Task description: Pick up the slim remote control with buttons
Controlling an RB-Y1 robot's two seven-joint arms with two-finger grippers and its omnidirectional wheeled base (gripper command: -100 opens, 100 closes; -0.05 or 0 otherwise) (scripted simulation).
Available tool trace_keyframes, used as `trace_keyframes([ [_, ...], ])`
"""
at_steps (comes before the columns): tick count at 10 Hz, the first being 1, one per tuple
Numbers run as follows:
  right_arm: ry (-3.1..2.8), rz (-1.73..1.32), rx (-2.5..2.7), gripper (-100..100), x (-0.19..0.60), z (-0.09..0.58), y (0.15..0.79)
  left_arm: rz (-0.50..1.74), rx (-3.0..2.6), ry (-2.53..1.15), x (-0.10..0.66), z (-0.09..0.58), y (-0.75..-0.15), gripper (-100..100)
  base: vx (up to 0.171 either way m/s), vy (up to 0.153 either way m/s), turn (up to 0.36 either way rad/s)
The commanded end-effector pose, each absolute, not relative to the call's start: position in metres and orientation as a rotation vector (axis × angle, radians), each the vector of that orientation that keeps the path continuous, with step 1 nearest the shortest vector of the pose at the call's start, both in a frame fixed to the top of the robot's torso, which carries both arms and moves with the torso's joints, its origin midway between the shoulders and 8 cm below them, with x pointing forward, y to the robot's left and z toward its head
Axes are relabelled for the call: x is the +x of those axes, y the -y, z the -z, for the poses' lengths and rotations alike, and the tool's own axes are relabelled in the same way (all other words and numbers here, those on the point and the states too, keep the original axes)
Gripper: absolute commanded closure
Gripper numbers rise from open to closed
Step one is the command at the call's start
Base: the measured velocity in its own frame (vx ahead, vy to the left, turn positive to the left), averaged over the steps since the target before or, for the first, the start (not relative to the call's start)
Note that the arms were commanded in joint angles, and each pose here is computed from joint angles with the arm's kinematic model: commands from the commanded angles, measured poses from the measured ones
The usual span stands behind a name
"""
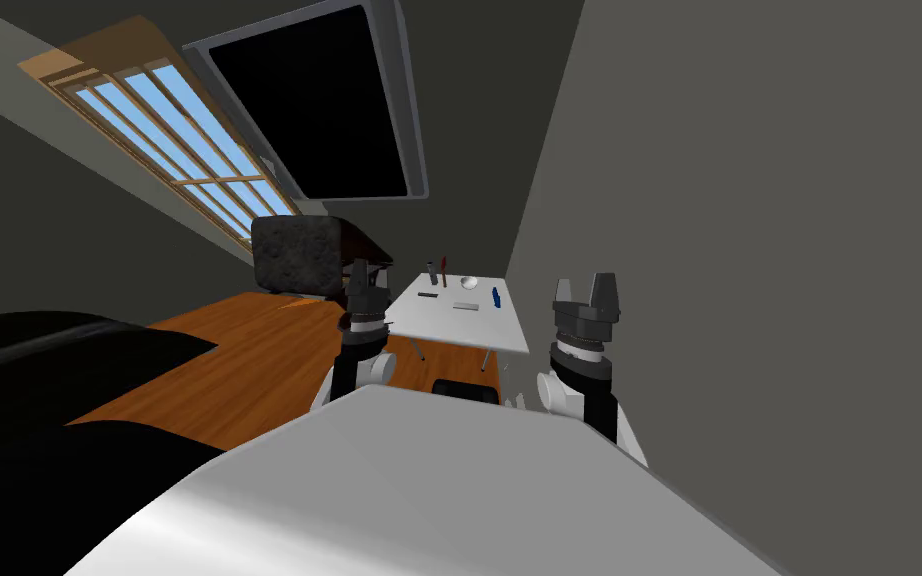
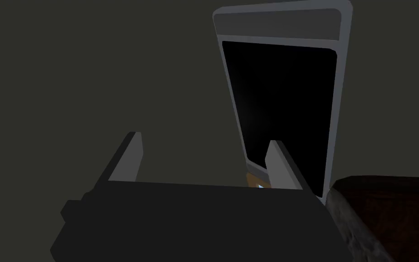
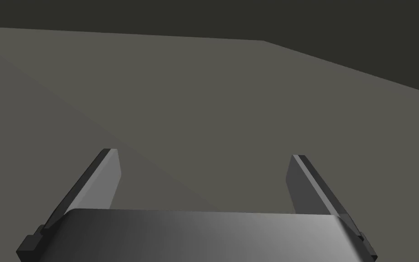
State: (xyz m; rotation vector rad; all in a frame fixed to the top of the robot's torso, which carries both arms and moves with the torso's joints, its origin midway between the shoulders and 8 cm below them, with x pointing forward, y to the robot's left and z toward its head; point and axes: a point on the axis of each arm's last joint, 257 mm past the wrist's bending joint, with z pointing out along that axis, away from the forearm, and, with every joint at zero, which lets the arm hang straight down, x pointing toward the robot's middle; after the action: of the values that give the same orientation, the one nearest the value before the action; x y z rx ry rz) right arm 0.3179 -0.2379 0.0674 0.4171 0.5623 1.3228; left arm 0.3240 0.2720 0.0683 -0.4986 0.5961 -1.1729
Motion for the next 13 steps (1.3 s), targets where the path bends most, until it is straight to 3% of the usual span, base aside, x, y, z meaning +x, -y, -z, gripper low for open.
trace_keyframes([
  [1,-0.562,-1.323,0.417,0,0.318,-0.067,0.238,1.177,-0.515,-0.648,0.335,-0.057,-0.270,-100,-0.033,0.044,-0.378],
  [13,-0.562,-1.323,0.417,0,0.318,-0.067,0.238,1.085,-0.765,-1.125,0.422,0.088,-0.304,-100,-0.071,0.077,-0.254],
])
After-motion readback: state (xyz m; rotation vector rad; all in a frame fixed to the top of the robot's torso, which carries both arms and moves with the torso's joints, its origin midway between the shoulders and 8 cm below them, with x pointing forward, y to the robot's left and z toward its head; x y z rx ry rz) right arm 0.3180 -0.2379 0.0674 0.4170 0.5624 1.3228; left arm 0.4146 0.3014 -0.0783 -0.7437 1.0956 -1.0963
